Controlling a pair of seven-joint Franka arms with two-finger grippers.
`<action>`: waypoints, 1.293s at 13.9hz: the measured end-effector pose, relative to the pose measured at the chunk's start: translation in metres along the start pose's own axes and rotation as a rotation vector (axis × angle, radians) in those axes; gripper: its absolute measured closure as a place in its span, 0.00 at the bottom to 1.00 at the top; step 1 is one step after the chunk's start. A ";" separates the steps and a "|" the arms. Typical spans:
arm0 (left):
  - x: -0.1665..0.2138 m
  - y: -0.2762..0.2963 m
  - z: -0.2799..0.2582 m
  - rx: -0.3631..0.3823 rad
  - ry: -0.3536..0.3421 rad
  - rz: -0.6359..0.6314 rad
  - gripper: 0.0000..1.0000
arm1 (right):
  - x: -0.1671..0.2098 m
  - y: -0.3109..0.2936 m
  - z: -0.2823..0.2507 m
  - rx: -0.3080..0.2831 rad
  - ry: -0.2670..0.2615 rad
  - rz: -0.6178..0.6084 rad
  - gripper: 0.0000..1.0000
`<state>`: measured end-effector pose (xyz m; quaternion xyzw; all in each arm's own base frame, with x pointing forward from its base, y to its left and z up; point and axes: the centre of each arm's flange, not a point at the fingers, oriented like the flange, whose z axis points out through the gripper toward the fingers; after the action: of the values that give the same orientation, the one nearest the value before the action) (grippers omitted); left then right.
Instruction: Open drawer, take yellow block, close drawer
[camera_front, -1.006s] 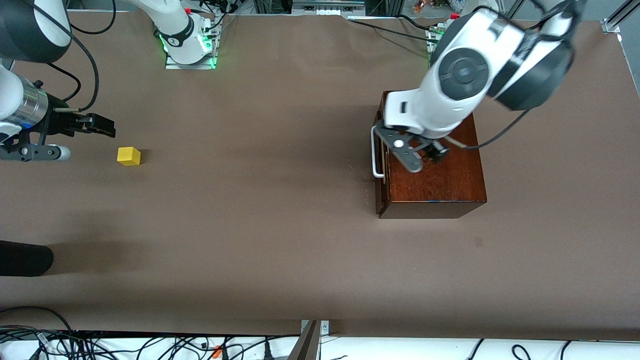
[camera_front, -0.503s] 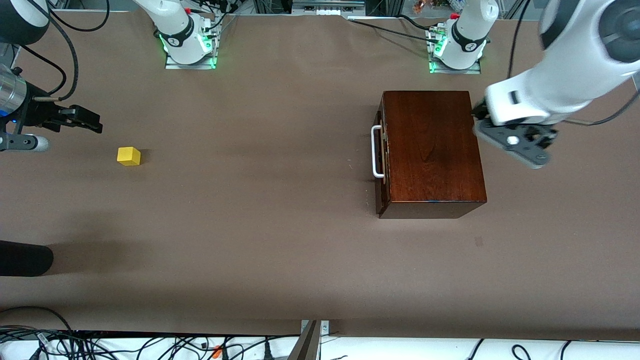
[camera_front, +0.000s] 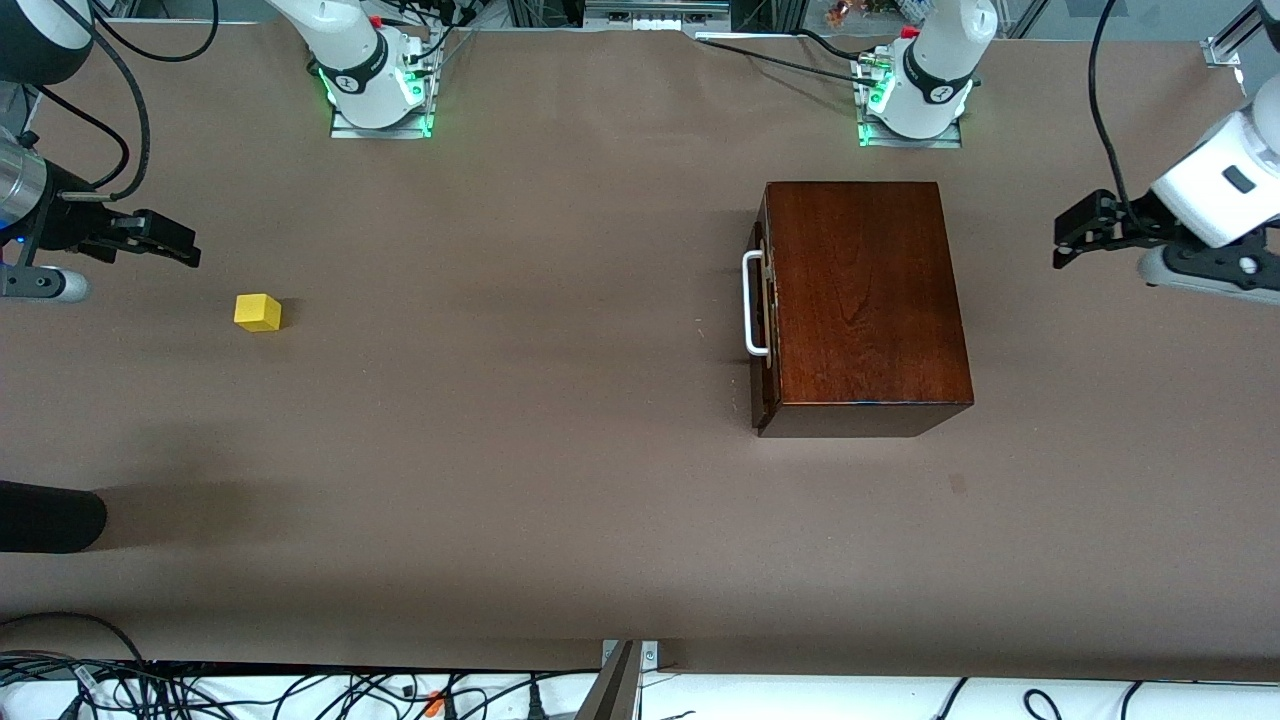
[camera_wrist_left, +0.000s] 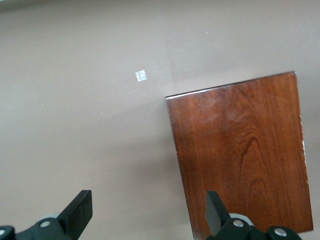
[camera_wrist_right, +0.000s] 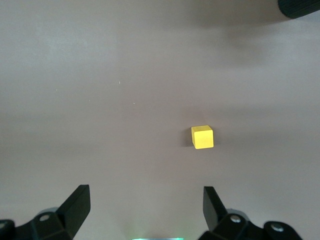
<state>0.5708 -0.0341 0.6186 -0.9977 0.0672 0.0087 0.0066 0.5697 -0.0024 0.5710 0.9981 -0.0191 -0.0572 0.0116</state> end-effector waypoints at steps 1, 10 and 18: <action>-0.005 -0.007 -0.001 0.001 0.003 -0.034 0.00 | 0.000 0.002 -0.001 0.000 0.002 0.003 0.00; -0.013 -0.023 0.008 0.000 -0.021 -0.123 0.00 | -0.004 0.004 -0.008 0.001 0.017 0.009 0.00; -0.013 -0.022 0.009 0.000 -0.025 -0.119 0.00 | -0.004 0.004 -0.008 0.008 0.018 0.011 0.00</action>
<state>0.5604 -0.0100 0.6106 -0.9997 0.0077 0.0208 0.0081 0.5666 -0.0056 0.5798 0.9985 -0.0248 -0.0482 0.0082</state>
